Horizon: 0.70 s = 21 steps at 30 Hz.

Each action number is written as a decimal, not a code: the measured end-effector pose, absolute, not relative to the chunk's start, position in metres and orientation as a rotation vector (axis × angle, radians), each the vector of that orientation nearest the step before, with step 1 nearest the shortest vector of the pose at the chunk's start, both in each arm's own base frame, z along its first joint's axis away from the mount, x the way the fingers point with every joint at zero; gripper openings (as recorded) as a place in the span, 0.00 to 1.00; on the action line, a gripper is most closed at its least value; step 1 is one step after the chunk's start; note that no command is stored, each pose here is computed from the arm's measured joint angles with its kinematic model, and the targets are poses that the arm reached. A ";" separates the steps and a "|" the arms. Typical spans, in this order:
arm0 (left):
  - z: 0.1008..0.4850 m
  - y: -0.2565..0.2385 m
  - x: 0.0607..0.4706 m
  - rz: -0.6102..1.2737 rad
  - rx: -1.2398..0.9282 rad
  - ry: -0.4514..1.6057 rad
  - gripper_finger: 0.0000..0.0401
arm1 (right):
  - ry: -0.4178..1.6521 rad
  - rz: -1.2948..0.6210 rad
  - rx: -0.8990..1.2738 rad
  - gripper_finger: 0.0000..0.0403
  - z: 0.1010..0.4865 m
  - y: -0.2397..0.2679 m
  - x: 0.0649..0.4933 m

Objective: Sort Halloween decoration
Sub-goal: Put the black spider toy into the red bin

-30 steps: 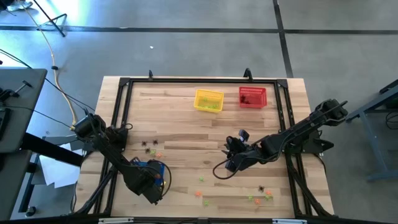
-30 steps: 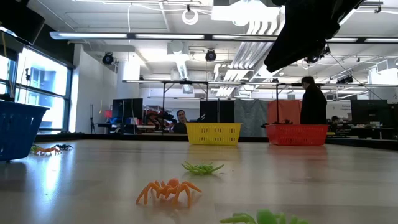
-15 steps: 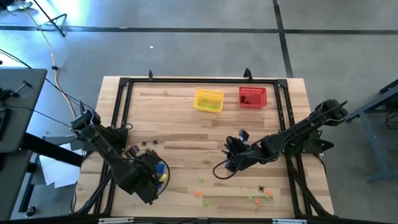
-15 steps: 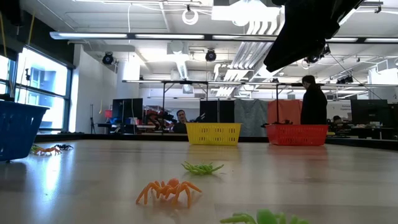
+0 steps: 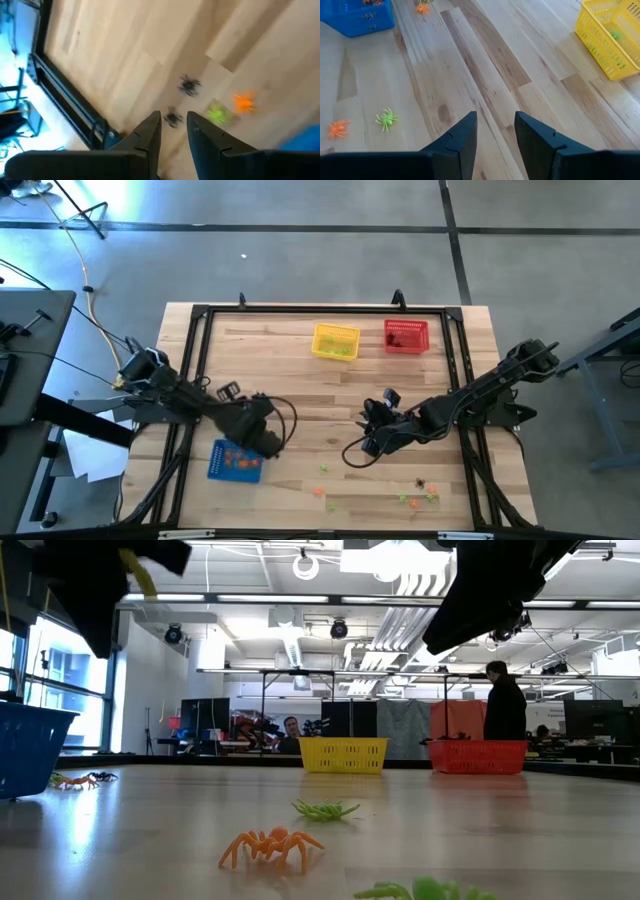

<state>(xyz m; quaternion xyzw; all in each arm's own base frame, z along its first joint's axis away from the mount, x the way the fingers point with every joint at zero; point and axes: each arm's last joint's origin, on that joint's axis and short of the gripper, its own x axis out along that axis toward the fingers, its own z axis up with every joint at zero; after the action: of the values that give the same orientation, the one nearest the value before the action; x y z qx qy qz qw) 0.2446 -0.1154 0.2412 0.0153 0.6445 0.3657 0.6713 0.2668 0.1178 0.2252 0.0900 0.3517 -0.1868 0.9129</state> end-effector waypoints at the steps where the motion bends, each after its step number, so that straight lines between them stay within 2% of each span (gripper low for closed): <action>1: 0.237 -0.110 0.245 0.828 0.045 1.458 0.21 | 0.725 -0.385 0.186 0.32 0.225 0.118 0.267; 8: 0.213 -0.081 0.229 0.817 -0.051 1.430 0.21 | 0.728 -0.386 0.183 0.32 0.225 0.118 0.267; 21: 0.179 -0.047 0.182 0.674 -0.495 1.303 0.21 | 0.725 -0.395 0.177 0.32 0.225 0.117 0.266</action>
<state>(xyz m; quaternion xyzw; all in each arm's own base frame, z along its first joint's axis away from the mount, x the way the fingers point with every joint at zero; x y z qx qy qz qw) 0.1819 -0.0466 0.1789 -0.2233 0.5882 0.3044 0.7152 0.2664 0.1172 0.2249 0.0858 0.3517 -0.1915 0.9123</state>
